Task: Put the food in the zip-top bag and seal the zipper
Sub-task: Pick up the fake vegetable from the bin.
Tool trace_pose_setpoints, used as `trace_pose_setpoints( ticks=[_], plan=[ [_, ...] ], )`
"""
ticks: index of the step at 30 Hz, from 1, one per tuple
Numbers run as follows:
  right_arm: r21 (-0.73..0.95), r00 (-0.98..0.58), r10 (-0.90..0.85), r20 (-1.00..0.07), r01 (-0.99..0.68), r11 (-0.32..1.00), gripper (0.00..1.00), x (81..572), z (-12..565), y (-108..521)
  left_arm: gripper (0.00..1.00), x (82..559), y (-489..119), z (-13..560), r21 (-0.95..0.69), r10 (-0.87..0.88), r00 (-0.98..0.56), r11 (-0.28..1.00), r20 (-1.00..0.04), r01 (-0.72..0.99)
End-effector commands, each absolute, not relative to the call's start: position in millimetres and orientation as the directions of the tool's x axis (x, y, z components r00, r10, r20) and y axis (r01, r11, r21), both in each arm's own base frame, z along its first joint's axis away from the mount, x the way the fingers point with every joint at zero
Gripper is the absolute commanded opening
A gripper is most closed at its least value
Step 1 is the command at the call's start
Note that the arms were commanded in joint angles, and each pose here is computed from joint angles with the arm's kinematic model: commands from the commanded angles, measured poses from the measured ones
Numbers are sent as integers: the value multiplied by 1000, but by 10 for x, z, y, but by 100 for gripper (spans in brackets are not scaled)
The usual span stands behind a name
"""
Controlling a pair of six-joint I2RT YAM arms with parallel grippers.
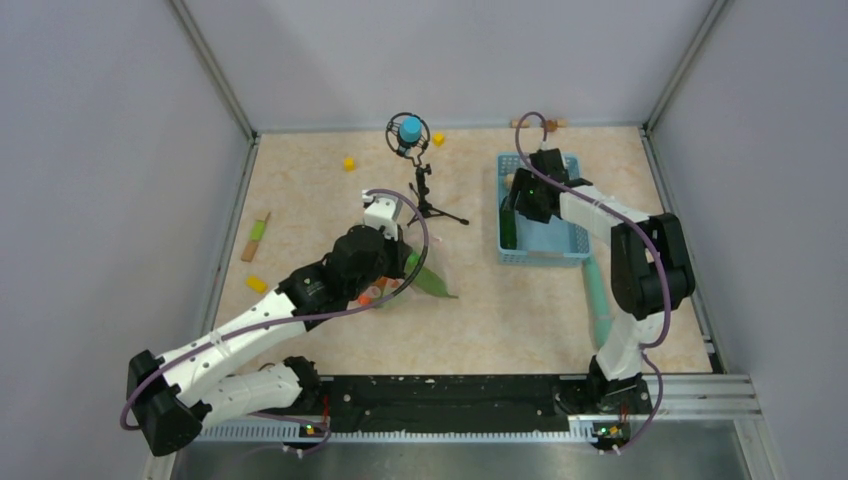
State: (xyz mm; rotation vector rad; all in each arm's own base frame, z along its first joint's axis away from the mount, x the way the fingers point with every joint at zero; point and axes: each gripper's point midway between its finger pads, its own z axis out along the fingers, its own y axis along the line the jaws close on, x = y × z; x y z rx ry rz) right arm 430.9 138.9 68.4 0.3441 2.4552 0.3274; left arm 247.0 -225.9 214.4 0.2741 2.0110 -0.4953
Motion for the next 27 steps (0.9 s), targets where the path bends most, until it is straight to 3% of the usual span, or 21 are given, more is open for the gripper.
trace_pose_setpoints(
  ticks=[1, 7, 19, 27],
  plan=[
    [320, -783, 275, -558, 103, 942, 61, 4306, 730, 1415, 0, 2527, -2287, 2237, -238, -45, -433, 883, -900, 404],
    [275, -836, 170, -522, 24, 961, 60, 4158, 562, 1416, 0, 2523, -2311, 2212, -239, -39, -438, 879, -898, 413],
    [217, -872, 186, -453, 94, 972, 48, 4126, 206, 1320, 0, 2536, -2328, 2166, -238, -32, -451, 882, -892, 407],
    [193, -807, 213, -551, 125, 973, 17, 4162, 542, 1184, 0, 2534, -2369, 2187, -248, -34, -456, 875, -889, 417]
  ],
)
